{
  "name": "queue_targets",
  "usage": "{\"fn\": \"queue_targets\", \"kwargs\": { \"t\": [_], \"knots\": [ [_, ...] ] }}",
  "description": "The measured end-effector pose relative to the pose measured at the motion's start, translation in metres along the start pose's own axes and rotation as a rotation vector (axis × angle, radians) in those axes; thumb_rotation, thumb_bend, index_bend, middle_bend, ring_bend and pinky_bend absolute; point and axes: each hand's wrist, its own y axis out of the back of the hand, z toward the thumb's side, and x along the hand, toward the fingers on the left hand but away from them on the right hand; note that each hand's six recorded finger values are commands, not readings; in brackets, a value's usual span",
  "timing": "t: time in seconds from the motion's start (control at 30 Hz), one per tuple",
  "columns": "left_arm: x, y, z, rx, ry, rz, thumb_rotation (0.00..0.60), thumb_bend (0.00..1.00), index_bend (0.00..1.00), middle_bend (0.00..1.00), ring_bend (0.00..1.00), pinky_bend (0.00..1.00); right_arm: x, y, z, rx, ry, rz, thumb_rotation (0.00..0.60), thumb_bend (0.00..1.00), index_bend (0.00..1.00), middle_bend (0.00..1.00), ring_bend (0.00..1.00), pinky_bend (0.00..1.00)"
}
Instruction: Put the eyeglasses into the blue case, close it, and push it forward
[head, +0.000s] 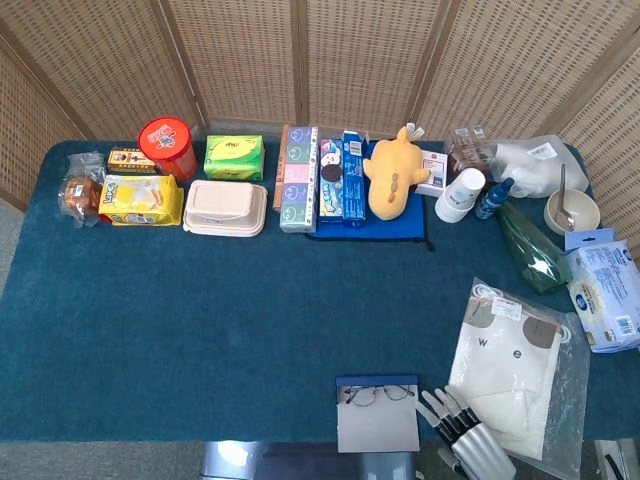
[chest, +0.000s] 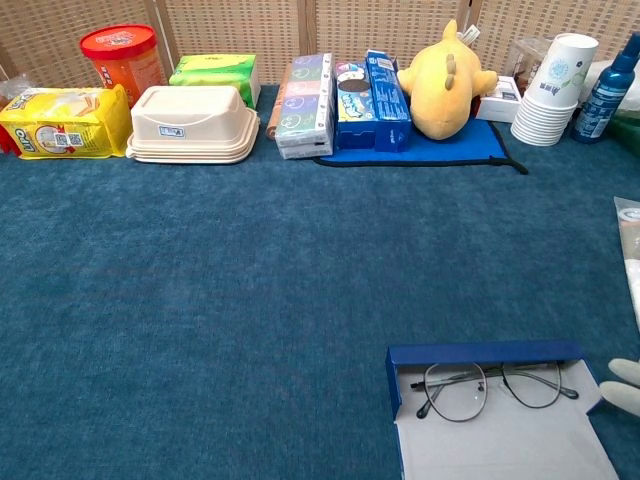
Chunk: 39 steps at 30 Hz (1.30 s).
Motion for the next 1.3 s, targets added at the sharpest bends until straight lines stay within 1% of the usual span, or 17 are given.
{"fn": "queue_targets", "kwargs": {
  "t": [0.33, 0.77, 1.3],
  "knots": [
    [-0.001, -0.002, -0.005, 0.0, 0.01, -0.005, 0.545, 0.21, 0.05, 0.09, 0.02, 0.03, -0.005, 0.002, 0.008, -0.035, 0.013, -0.031, 0.6, 0.22, 0.0, 0.0, 0.0, 0.08],
    [-0.002, -0.003, -0.014, 0.004, 0.024, -0.011, 0.547, 0.21, 0.05, 0.08, 0.01, 0.03, -0.008, -0.007, 0.016, -0.064, 0.004, -0.01, 0.6, 0.22, 0.0, 0.0, 0.0, 0.08],
    [-0.003, -0.003, -0.019, 0.002, 0.03, -0.013, 0.546, 0.21, 0.05, 0.08, 0.01, 0.03, -0.021, -0.006, 0.032, -0.071, 0.061, -0.037, 0.6, 0.22, 0.0, 0.0, 0.0, 0.08]
  ]
}}
